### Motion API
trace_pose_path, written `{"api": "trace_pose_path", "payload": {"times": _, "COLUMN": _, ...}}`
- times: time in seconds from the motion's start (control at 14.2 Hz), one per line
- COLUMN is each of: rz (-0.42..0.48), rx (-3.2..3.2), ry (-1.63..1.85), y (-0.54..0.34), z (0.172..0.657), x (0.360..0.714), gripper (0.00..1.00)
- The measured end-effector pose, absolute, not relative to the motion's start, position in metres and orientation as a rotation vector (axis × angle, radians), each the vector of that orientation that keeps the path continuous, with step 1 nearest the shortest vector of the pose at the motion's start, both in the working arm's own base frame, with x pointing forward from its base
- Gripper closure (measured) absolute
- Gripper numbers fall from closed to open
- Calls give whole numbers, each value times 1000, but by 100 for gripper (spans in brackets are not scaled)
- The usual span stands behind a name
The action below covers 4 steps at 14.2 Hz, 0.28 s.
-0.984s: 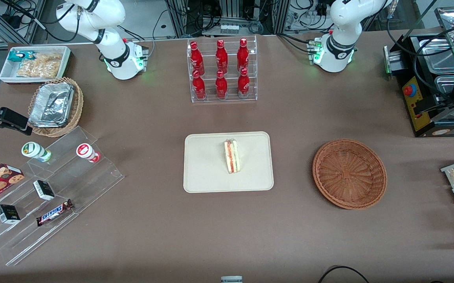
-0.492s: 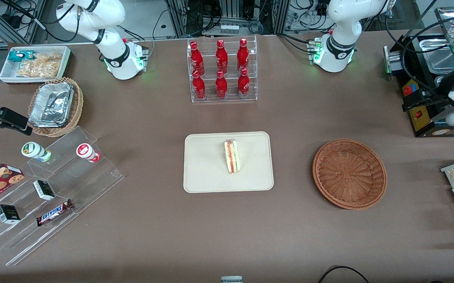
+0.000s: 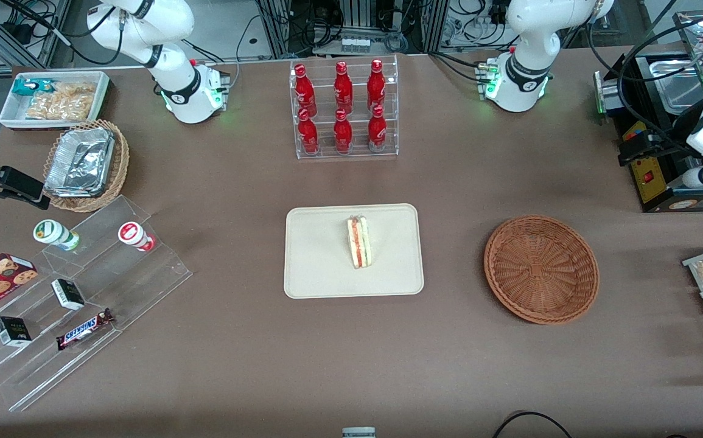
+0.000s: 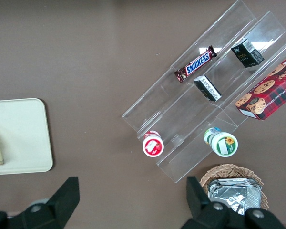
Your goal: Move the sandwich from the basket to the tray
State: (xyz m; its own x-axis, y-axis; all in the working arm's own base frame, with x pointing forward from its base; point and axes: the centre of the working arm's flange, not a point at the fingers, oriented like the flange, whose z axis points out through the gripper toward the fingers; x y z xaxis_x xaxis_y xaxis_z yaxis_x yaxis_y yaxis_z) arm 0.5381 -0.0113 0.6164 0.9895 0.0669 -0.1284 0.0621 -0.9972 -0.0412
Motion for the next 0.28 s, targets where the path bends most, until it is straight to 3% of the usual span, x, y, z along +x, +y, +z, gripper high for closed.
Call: {"api": "trace_pose_path", "payload": {"times": 0.28, "rz": 129, "rx": -3106, "ry": -80, "y": -17, "z": 609, "x": 549, "gripper": 0}}
